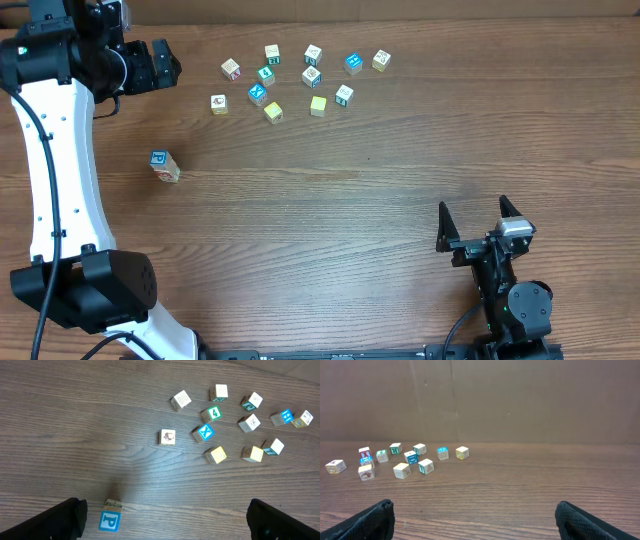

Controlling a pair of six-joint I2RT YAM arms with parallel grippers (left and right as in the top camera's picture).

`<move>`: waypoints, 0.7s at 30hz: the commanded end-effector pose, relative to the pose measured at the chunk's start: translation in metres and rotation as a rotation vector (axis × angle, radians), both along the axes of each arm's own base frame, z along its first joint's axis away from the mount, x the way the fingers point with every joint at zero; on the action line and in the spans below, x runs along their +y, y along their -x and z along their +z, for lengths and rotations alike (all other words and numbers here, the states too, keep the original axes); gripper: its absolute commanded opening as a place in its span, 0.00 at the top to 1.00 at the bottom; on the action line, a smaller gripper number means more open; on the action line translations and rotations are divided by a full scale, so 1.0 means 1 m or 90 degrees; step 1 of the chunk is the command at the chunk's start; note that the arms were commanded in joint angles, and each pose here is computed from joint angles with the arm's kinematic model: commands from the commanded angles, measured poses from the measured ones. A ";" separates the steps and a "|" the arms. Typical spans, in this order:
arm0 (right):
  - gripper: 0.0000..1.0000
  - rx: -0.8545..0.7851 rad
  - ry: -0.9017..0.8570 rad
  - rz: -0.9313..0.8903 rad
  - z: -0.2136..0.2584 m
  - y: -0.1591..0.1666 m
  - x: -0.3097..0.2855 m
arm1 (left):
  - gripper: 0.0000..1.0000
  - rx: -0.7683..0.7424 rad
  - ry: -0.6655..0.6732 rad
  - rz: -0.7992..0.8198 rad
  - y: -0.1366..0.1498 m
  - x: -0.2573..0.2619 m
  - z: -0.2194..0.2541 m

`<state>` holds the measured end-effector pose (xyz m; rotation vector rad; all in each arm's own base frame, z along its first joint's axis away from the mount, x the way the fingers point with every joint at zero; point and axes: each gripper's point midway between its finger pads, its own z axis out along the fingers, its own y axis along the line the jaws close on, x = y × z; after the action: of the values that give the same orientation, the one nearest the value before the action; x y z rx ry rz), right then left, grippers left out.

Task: Form a tower
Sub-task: 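Move the left gripper back right toward the block cluster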

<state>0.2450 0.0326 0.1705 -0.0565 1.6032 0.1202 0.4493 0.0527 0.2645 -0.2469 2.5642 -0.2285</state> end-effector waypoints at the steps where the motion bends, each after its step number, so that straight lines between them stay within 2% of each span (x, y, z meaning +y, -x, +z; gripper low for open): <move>1: 0.00 0.003 0.002 -0.001 -0.004 -0.001 -0.001 | 0.00 0.002 0.016 0.005 0.001 -0.002 0.000; 7: 0.00 0.003 0.002 -0.001 -0.004 -0.001 -0.001 | 0.00 0.002 0.016 0.005 0.001 -0.002 0.000; 13: 0.00 0.003 0.002 -0.001 -0.004 -0.001 -0.001 | 0.00 -0.093 0.001 0.007 -0.028 0.003 0.021; 21: 0.00 0.003 0.002 -0.001 -0.004 -0.001 -0.001 | 0.00 -0.086 0.005 0.008 -0.026 0.003 0.020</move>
<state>0.2450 0.0327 0.1704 -0.0569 1.6036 0.1204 0.4774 0.0576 0.2846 -0.2306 2.4238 -0.2150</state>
